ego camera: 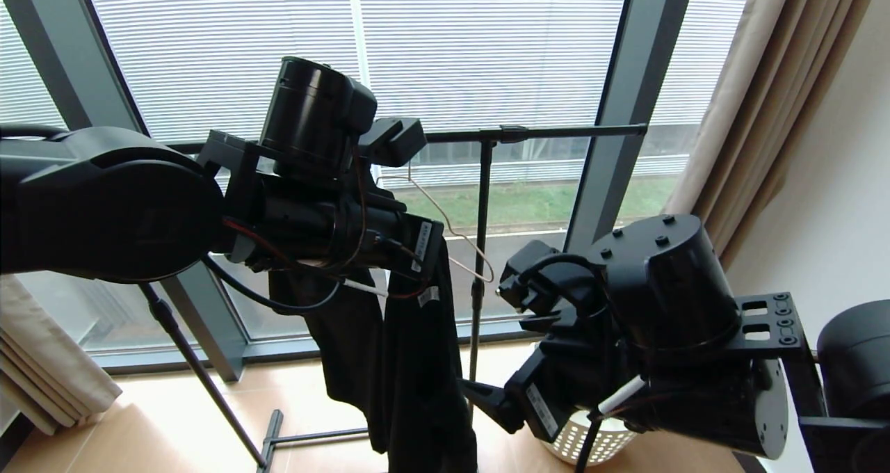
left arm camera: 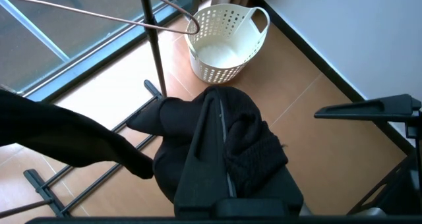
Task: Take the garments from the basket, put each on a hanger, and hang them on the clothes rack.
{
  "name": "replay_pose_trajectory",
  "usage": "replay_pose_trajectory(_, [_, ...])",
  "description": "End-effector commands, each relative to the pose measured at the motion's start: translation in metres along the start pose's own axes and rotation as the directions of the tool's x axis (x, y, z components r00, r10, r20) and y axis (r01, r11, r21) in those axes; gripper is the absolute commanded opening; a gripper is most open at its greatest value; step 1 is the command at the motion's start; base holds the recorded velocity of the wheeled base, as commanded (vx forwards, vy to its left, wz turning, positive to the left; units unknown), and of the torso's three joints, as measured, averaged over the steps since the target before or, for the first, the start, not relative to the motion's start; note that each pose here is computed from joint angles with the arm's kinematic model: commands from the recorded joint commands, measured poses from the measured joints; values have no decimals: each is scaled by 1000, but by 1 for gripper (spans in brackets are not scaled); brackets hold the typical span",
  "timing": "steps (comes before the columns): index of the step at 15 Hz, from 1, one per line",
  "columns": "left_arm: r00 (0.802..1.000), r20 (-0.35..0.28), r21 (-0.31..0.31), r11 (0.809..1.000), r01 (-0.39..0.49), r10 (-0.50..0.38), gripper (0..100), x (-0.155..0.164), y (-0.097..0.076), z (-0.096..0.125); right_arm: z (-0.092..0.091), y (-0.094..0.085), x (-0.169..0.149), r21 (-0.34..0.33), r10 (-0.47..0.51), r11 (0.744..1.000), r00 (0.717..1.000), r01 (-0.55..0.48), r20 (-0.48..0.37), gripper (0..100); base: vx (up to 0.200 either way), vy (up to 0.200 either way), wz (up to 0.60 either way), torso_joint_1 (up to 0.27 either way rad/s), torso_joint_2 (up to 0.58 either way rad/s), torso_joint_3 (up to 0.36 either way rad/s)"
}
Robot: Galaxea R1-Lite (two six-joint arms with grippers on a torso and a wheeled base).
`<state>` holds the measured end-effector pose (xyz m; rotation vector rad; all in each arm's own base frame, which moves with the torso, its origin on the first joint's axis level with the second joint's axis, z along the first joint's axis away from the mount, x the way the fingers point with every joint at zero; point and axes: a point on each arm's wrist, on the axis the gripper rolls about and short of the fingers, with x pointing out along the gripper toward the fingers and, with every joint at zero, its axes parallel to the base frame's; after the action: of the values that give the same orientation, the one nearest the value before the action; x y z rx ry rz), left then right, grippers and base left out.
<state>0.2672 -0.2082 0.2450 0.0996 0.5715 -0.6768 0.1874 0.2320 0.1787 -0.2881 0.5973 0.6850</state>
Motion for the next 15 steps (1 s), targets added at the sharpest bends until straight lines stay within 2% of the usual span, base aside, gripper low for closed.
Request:
replay_pose_trajectory(1, [1000,6,8,1000,2,-2,0,-2,-1,1,11,-5,15,-6,-15,1000,1000,15,9,100,0,0,0,0,0,0])
replay_pose_trajectory(3, [1000,15,16,1000,1,-2,0,-6,-1,2,18,-4,22,-2,-15,1000,1000,15,26,100,0,0,0,0,0,0])
replay_pose_trajectory(5, [1000,8,15,1000,2,-3,0,-6,-1,0,29,-4,20,10,-10,1000,995,9,96,100,0,0,0,0,0,0])
replay_pose_trajectory(7, [1000,6,16,1000,4,-4,0,-6,-1,0,38,-2,23,16,-16,1000,992,14,126,100,0,0,0,0,0,0])
replay_pose_trajectory(10, [1000,12,21,1000,6,-7,0,-8,-3,0,40,-7,35,56,-58,997,992,52,116,100,0,0,0,0,0,0])
replay_pose_trajectory(13, [1000,10,22,1000,9,-9,0,-8,-4,0,33,-19,53,84,-140,987,988,134,69,100,0,0,0,0,0,0])
replay_pose_trajectory(15, [1000,4,20,1000,6,-6,0,-8,-3,-2,27,-24,52,93,-168,982,985,163,46,100,0,0,0,0,0,0])
